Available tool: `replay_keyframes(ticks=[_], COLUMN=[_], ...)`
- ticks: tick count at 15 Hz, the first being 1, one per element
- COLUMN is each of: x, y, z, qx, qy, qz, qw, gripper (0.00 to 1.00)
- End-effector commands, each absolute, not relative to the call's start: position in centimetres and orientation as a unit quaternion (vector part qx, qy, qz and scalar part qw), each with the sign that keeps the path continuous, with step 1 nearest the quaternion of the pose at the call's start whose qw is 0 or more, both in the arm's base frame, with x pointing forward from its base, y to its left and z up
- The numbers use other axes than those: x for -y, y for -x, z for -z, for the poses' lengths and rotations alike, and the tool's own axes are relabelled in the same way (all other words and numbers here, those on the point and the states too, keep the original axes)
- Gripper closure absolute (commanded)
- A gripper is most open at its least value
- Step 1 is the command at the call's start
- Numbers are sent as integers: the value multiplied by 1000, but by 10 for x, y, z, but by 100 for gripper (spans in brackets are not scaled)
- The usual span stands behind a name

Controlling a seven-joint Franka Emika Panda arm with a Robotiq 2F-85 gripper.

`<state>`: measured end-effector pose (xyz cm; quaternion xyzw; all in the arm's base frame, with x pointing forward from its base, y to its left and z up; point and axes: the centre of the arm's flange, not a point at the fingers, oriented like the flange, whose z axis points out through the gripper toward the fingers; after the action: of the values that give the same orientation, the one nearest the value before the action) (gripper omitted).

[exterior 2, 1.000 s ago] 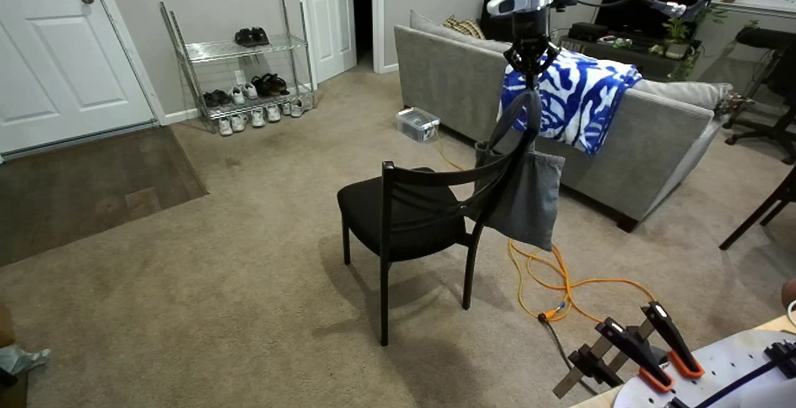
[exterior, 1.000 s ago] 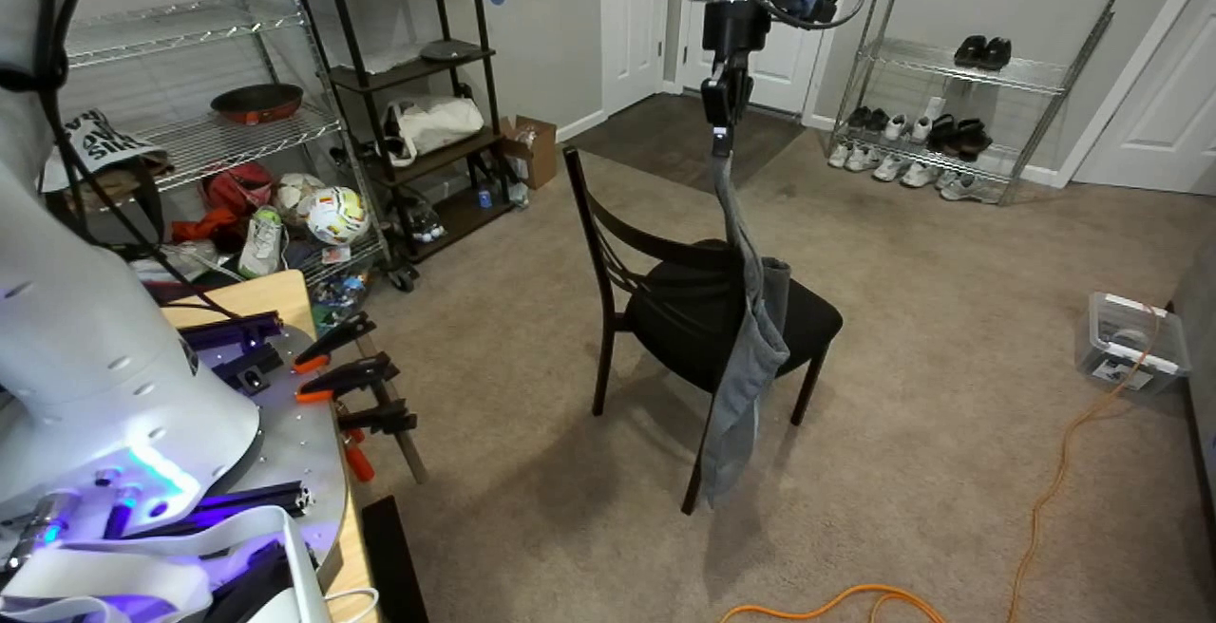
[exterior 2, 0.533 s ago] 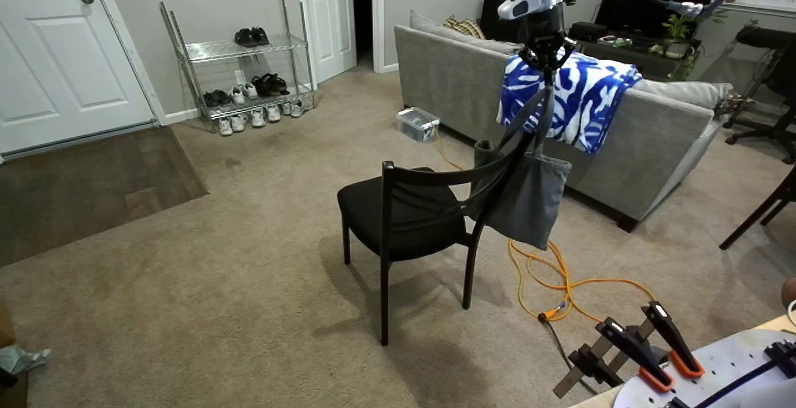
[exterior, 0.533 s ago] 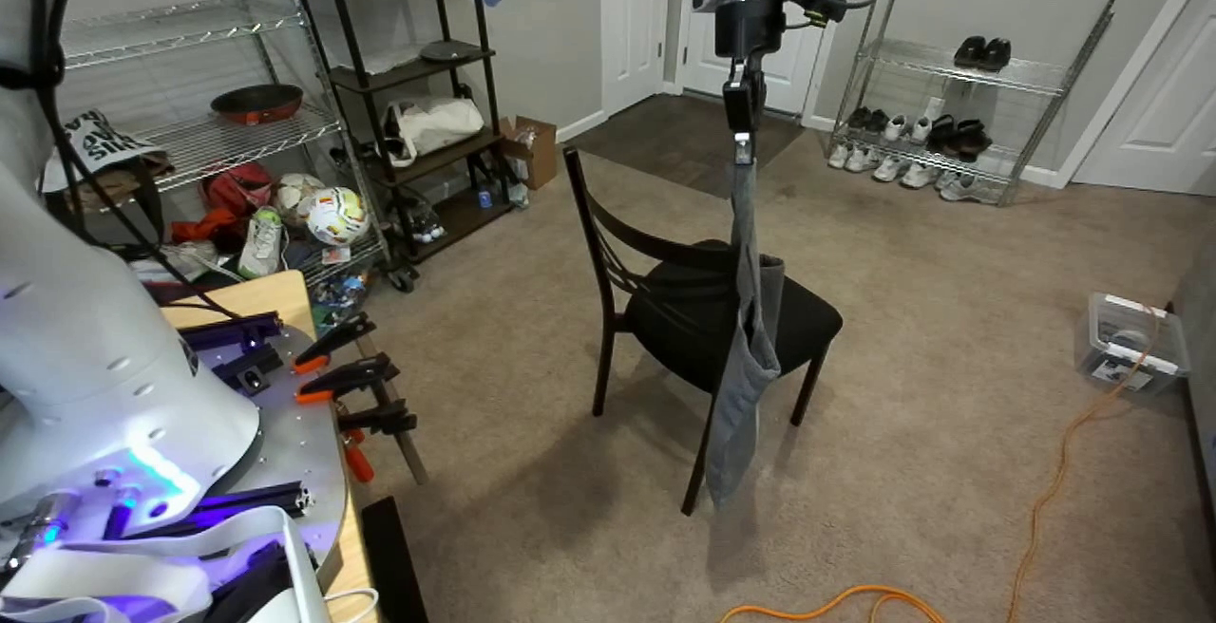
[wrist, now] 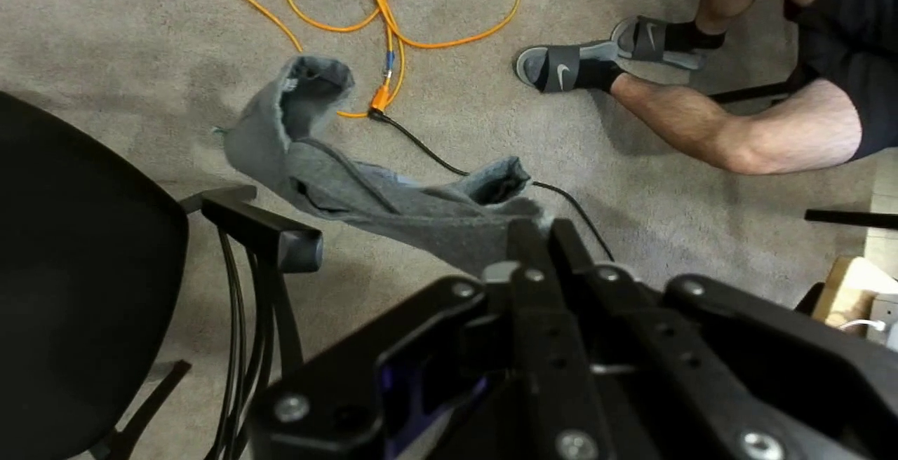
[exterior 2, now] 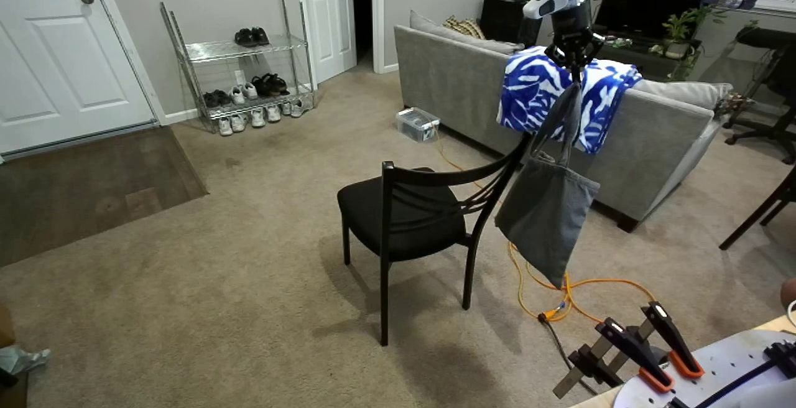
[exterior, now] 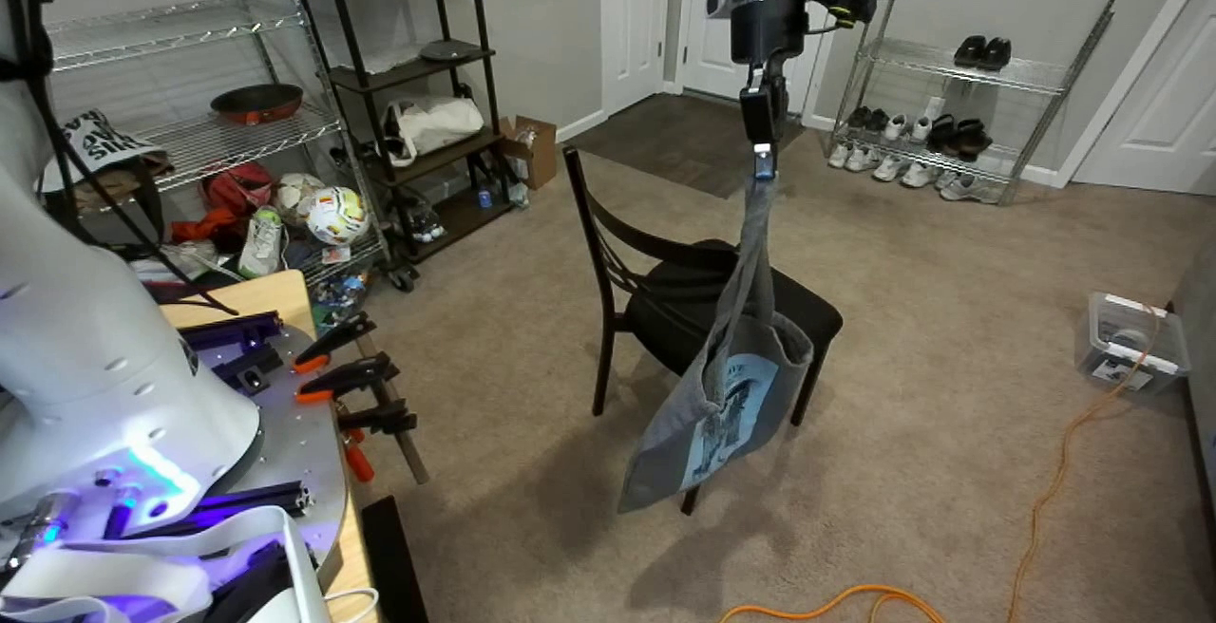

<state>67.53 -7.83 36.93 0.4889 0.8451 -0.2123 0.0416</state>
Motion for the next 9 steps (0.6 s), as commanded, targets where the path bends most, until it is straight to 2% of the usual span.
replay_keyframes(ticks=[1, 9], x=[79, 103], y=[-673, -676], z=[-375, -387], qx=[-824, -786], qy=[-526, -589], qz=[207, 183], qw=[43, 37], gripper=[98, 98])
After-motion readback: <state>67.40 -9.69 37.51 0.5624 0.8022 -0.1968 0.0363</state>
